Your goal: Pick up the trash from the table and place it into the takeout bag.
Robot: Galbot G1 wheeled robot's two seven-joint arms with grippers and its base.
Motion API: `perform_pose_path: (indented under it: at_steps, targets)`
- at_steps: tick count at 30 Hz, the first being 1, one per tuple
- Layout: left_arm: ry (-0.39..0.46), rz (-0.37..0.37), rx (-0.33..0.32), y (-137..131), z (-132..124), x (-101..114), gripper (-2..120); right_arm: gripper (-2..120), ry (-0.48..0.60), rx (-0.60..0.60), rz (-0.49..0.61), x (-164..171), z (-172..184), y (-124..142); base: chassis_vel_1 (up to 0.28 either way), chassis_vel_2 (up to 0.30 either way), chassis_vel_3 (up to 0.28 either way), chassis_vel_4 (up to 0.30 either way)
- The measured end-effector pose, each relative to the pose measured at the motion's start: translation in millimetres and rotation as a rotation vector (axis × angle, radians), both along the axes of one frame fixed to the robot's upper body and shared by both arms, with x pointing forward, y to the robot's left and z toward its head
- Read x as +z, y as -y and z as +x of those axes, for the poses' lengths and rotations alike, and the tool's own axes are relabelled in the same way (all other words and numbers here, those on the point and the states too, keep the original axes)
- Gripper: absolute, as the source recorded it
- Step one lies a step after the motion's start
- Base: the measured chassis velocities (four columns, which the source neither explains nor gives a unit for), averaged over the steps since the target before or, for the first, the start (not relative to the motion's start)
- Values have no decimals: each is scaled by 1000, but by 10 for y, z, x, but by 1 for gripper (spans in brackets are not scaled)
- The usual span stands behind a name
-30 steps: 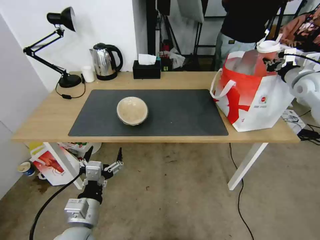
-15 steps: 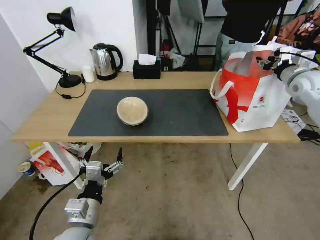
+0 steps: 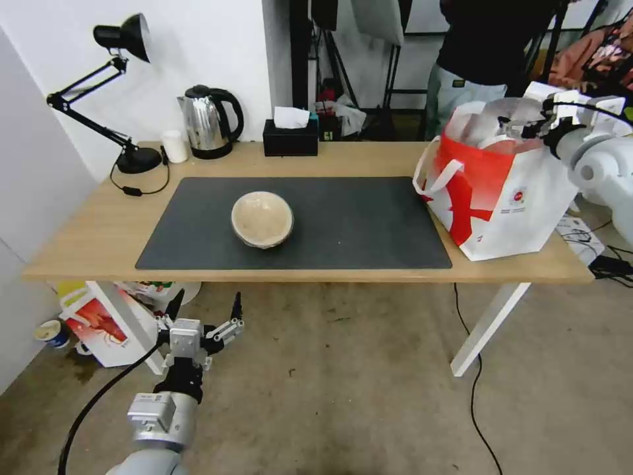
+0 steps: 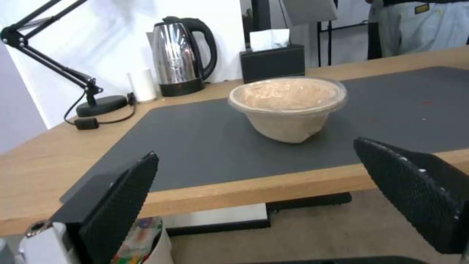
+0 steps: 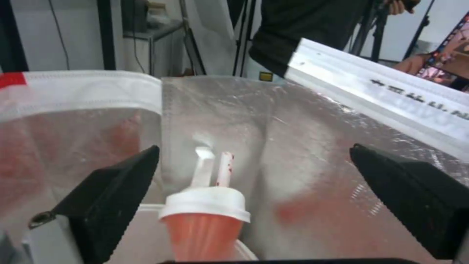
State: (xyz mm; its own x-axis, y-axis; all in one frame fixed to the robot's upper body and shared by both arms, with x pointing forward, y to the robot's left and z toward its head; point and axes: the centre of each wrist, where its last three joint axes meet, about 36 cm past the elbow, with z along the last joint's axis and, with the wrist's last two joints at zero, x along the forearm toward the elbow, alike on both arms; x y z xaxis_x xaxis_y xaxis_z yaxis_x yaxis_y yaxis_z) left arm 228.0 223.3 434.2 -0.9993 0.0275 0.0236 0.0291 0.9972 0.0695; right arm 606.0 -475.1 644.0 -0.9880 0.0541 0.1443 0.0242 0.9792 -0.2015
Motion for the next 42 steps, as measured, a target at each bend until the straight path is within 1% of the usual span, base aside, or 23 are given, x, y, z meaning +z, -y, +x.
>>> perform_pose_path:
  at_steps: [11, 13, 15, 18, 20, 22, 23, 24, 26, 28, 31, 32, 34, 35, 36, 38, 39, 40, 41, 42]
  targets:
    - [0, 0, 0, 0, 0, 0, 100, 100, 9, -4, -21, 48, -17, 24, 0, 0, 0, 0]
    - [0, 0, 0, 0, 0, 0, 100, 100, 51, 12, -1, 120, -26, 19, 0, 0, 0, 0]
    - [0, 0, 0, 0, 0, 0, 100, 100, 70, 21, 14, 153, -32, 8, 0, 0, 0, 0]
    - [0, 0, 0, 0, 0, 0, 100, 100, 166, 68, 77, 296, -78, -81, 0, 0, 0, 0]
    - [0, 0, 0, 0, 0, 0, 100, 100, 184, 76, 86, 321, -88, -100, 0, 0, 0, 0]
    - [0, 0, 0, 0, 0, 0, 100, 100, 291, 118, 138, 448, -154, -226, 0, 0, 0, 0]
    - [0, 0, 0, 0, 0, 0, 100, 100, 320, 129, 151, 474, -175, -257, 0, 0, 0, 0]
    - [0, 0, 0, 0, 0, 0, 100, 100, 320, 129, 151, 474, -175, -257, 0, 0, 0, 0]
    - [0, 0, 0, 0, 0, 0, 100, 100, 431, 177, 207, 586, -284, -371, 0, 0, 0, 0]
    - [0, 0, 0, 0, 0, 0, 100, 100, 449, 186, 216, 599, -301, -392, 0, 0, 0, 0]
    - [0, 0, 0, 0, 0, 0, 100, 100, 524, 213, 246, 664, -404, -518, 0, 0, 0, 0]
    - [0, 0, 0, 0, 0, 0, 100, 100, 524, 213, 246, 664, -404, -518, 0, 0, 0, 0]
    - [0, 0, 0, 0, 0, 0, 100, 100, 595, 231, 274, 685, -511, -678, 0, 0, 0, 0]
    - [0, 0, 0, 0, 0, 0, 100, 100, 617, 242, 285, 680, -562, -744, 0, 0, 0, 0]
    - [0, 0, 0, 0, 0, 0, 100, 100, 617, 242, 285, 680, -562, -744, 0, 0, 0, 0]
    - [0, 0, 0, 0, 0, 0, 100, 100, 668, 290, 328, 621, -739, -987, 0, 0, 0, 0]
    - [0, 0, 0, 0, 0, 0, 100, 100, 668, 290, 328, 621, -739, -987, 0, 0, 0, 0]
    - [0, 0, 0, 0, 0, 0, 100, 100, 676, 303, 340, 594, -785, -1052, 0, 0, 0, 0]
    - [0, 0, 0, 0, 0, 0, 100, 100, 701, 340, 373, 526, -932, -1246, 0, 0, 0, 0]
    - [0, 0, 0, 0, 0, 0, 100, 100, 715, 360, 390, 475, -1023, -1356, 0, 0, 0, 0]
